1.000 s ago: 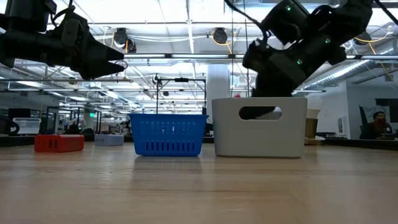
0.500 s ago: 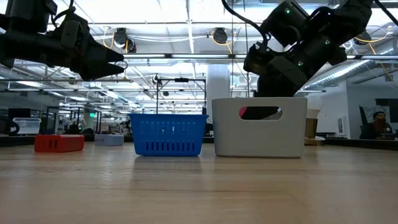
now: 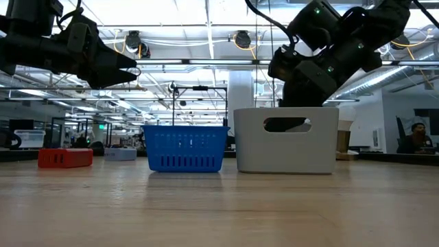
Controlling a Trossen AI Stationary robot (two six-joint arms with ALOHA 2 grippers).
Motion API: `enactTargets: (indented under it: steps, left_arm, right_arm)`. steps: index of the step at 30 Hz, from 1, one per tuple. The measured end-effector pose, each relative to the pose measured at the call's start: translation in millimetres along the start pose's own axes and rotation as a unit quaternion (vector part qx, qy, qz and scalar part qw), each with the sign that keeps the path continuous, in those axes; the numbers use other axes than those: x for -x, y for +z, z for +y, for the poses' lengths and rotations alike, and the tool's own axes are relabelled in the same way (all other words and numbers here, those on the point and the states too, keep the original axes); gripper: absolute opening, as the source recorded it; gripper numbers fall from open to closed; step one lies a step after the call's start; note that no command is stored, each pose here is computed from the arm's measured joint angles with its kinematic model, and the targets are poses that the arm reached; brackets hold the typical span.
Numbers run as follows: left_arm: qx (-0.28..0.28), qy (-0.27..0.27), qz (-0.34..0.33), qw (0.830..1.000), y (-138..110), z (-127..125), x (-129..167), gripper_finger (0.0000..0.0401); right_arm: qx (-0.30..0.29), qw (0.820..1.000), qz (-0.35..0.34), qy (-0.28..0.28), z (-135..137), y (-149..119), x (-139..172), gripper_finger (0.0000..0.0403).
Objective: Pick & Place Office items
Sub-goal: Put the pink charger adapter into the gray bin, then put the light blue charger adapter into the gray bin
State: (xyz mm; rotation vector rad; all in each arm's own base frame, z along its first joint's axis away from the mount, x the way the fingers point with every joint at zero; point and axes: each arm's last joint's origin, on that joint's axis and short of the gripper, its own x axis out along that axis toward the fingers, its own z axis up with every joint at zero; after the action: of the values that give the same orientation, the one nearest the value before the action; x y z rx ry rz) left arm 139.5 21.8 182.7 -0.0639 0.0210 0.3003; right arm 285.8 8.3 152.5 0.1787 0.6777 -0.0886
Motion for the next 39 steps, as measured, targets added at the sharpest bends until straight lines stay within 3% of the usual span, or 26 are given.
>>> enactTargets:
  steps: [3,12,19,24,29,39]
  left_arm:
    - [0.000,0.000,0.000,1.000,0.0,0.0,0.0,0.0335]
    - [0.000,0.000,0.004,1.000,-0.7,0.0,0.0,0.0335]
    - [0.013,0.000,0.004,1.000,-0.7,-0.1,0.0,0.0335]
    - [0.051,0.000,0.004,0.999,-0.8,-0.1,0.0,0.0335]
    - [0.060,0.002,0.017,0.998,-3.3,0.0,0.1,0.0335]
    - [0.073,0.004,0.023,0.997,-4.8,-0.1,-0.9,0.0335]
  right_arm:
    - [-0.001,1.000,-0.027,0.009,1.3,5.2,0.2,0.0185]
    - [0.009,0.988,-0.086,0.130,10.8,20.2,4.8,0.0181]
    - [0.047,0.976,-0.106,0.185,12.9,32.0,30.3,0.0174]
    - [0.066,0.970,-0.139,0.190,12.7,35.0,55.5,0.0173]
    - [0.071,0.961,-0.189,0.190,7.7,21.9,77.9,0.0173]
    - [0.059,0.954,-0.274,0.103,-6.4,-7.6,113.4,0.0173]
